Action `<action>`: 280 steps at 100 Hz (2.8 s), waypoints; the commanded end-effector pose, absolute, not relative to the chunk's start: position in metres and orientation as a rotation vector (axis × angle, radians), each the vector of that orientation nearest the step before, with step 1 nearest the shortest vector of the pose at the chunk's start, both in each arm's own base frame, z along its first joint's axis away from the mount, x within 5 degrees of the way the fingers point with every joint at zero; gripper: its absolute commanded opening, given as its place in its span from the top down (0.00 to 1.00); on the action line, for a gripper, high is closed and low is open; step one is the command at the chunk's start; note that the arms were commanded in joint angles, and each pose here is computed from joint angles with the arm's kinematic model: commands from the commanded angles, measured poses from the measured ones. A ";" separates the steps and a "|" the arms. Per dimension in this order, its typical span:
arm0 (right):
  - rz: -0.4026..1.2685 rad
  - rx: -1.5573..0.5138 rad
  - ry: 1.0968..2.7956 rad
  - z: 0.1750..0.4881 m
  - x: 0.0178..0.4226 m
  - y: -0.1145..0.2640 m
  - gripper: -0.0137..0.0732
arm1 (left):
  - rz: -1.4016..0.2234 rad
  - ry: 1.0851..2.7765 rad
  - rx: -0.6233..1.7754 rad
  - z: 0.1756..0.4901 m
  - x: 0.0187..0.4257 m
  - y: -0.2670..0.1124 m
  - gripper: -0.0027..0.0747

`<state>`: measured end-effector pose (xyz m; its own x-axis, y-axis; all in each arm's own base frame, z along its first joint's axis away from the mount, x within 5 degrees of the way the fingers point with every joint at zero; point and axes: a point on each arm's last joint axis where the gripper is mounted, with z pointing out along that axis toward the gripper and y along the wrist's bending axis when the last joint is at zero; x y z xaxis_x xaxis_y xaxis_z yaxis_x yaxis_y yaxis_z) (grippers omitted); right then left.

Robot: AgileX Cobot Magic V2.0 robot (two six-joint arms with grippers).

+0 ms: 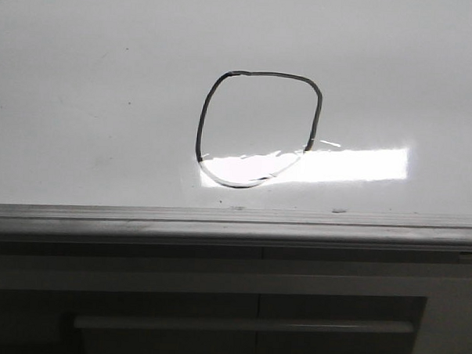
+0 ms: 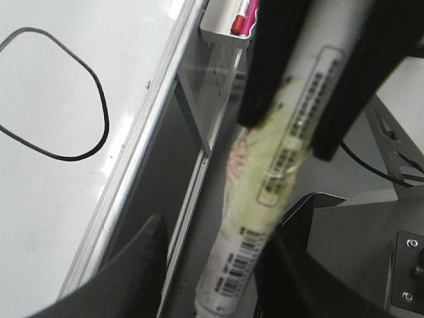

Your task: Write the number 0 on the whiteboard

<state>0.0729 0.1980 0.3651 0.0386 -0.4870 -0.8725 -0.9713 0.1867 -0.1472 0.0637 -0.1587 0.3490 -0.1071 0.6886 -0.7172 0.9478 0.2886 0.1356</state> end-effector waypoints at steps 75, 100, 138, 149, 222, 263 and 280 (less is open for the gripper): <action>0.724 -1.277 1.436 0.393 0.077 0.197 0.28 | -0.596 1.727 1.359 0.371 0.064 -0.167 0.99; 0.692 -1.089 1.324 0.420 0.083 0.170 0.25 | -0.657 1.707 1.270 0.377 0.066 -0.170 0.99; 0.515 -0.881 1.378 0.424 0.091 0.110 0.25 | -0.685 1.650 1.127 0.386 0.075 -0.172 0.99; 0.494 -0.860 1.387 0.420 0.089 0.102 0.33 | -0.681 1.675 1.023 0.385 0.086 -0.168 0.99; 0.469 -0.904 1.468 0.378 0.090 0.102 0.92 | -0.690 1.963 0.389 0.315 0.164 -0.142 0.99; 0.485 -0.883 1.472 0.378 0.091 0.102 0.92 | -0.698 2.015 0.329 0.287 0.192 -0.163 0.99; 0.486 -0.882 1.472 0.378 0.091 0.102 0.92 | -0.719 2.057 0.212 0.277 0.204 -0.162 0.99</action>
